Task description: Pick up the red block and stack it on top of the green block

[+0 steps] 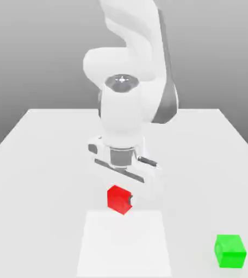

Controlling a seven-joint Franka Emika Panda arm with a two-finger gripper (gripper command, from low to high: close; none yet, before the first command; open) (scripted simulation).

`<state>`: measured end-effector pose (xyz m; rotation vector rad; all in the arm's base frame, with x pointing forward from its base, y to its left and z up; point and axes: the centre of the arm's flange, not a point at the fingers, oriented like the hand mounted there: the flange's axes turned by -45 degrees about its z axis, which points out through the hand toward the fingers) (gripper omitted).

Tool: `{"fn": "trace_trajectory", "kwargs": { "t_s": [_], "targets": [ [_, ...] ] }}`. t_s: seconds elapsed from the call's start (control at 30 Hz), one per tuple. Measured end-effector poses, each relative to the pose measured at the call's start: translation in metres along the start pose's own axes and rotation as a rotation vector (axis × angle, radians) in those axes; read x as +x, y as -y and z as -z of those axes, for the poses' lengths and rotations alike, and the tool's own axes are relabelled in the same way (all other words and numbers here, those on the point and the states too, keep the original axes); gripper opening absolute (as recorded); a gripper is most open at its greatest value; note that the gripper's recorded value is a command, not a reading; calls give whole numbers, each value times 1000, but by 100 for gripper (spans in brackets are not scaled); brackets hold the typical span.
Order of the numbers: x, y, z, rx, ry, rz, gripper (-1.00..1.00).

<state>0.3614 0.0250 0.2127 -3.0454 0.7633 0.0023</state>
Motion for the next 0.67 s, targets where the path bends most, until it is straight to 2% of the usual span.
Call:
{"fn": "trace_trajectory", "kwargs": {
  "t_s": [0.4, 0.53, 0.57, 0.67],
  "targets": [
    [-22, 210, 30, -1, 1, 813, -100],
    [-26, 225, -12, -1, -2, 868, -100],
    [-27, 225, -24, -2, -2, 870, 100],
    [-27, 225, -24, -2, -2, 870, 100]
  ]
}}
